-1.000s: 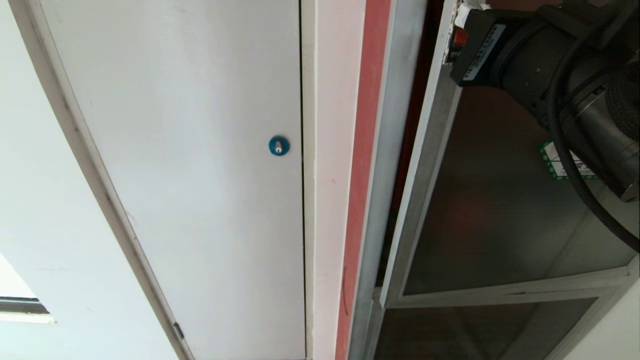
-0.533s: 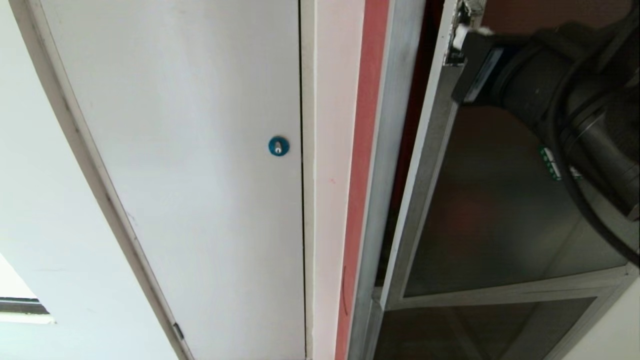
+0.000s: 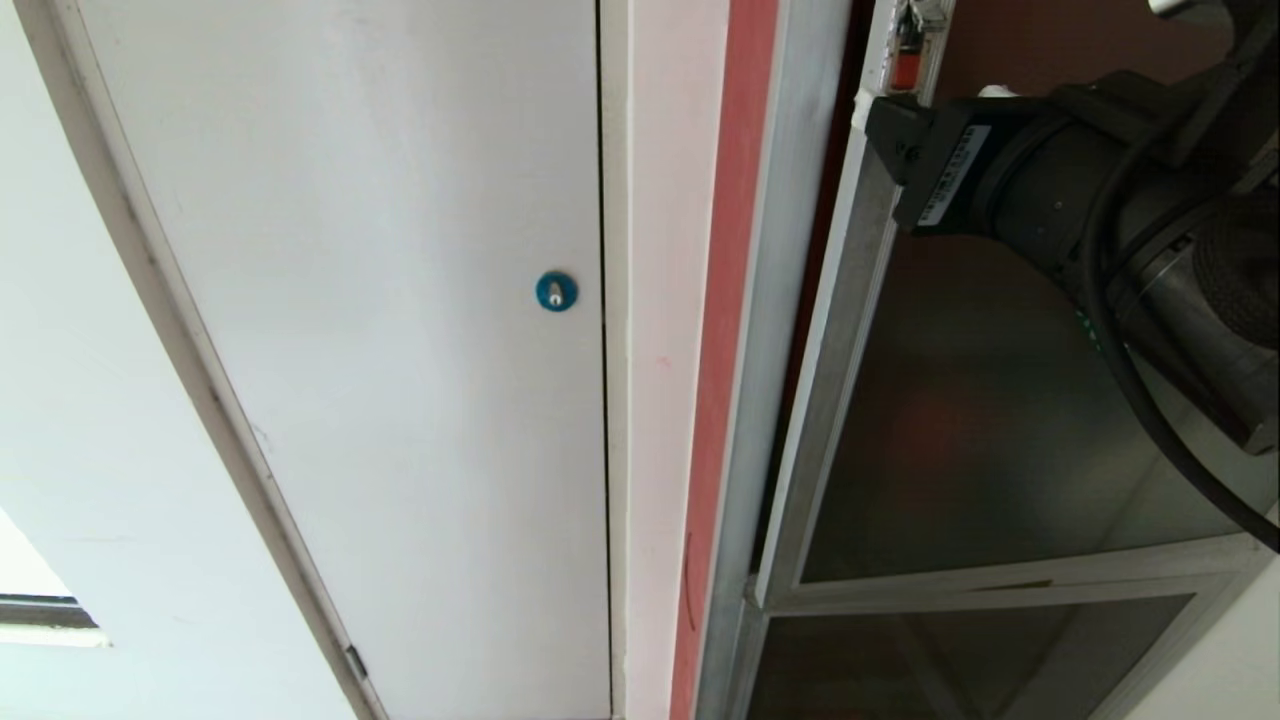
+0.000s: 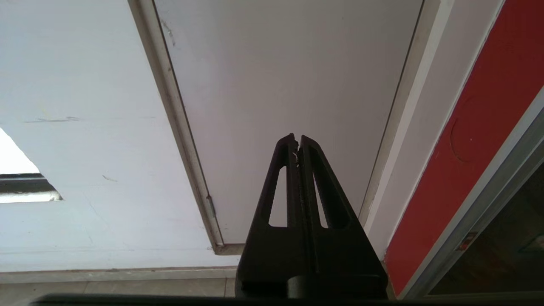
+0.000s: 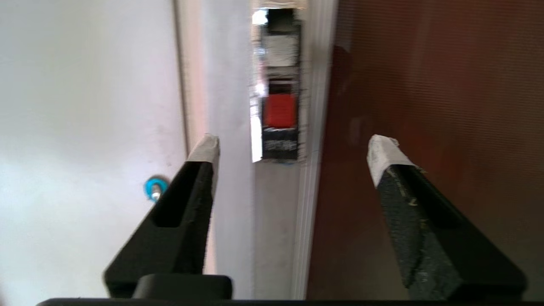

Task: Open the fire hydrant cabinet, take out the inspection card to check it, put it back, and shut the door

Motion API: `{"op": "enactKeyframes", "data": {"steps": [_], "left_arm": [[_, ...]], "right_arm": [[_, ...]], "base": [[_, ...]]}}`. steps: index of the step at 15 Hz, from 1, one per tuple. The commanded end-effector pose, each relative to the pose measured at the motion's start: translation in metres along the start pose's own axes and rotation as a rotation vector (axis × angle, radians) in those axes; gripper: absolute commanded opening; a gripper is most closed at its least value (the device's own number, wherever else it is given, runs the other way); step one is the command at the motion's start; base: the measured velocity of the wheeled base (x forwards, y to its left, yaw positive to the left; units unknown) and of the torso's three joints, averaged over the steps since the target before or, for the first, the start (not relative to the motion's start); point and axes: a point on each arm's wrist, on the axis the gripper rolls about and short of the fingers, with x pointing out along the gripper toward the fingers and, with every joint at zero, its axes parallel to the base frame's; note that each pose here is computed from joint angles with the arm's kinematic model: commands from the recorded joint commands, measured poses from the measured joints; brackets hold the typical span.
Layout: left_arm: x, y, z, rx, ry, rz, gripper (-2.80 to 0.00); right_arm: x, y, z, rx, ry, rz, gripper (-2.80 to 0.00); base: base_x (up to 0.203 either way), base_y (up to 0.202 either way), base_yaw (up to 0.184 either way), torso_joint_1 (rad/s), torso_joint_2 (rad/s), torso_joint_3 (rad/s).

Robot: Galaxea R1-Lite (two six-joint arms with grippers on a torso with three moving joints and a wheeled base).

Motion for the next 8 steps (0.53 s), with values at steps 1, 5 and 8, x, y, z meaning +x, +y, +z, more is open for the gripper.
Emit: {"op": "enactKeyframes", "data": {"steps": [1, 5, 8], "left_arm": [[0.0, 0.0, 0.0, 0.0, 0.001, 0.0, -2.8], [0.0, 0.0, 0.0, 0.0, 0.001, -0.001, -2.8], [0.0, 0.0, 0.0, 0.0, 0.001, 0.001, -2.8]], "right_arm": [[-0.007, -0.003, 0.002, 0.003, -0.003, 0.005, 0.0], [-0.027, -0.016, 0.002, -0.004, 0.006, 0.004, 0.0], [-0.044, -0.028, 0.004, -0.003, 0.006, 0.003, 0.0]], "base": [[0.0, 0.0, 0.0, 0.0, 0.0, 0.0], [0.0, 0.0, 0.0, 0.0, 0.0, 0.0], [0.0, 0.0, 0.0, 0.0, 0.0, 0.0]]}}
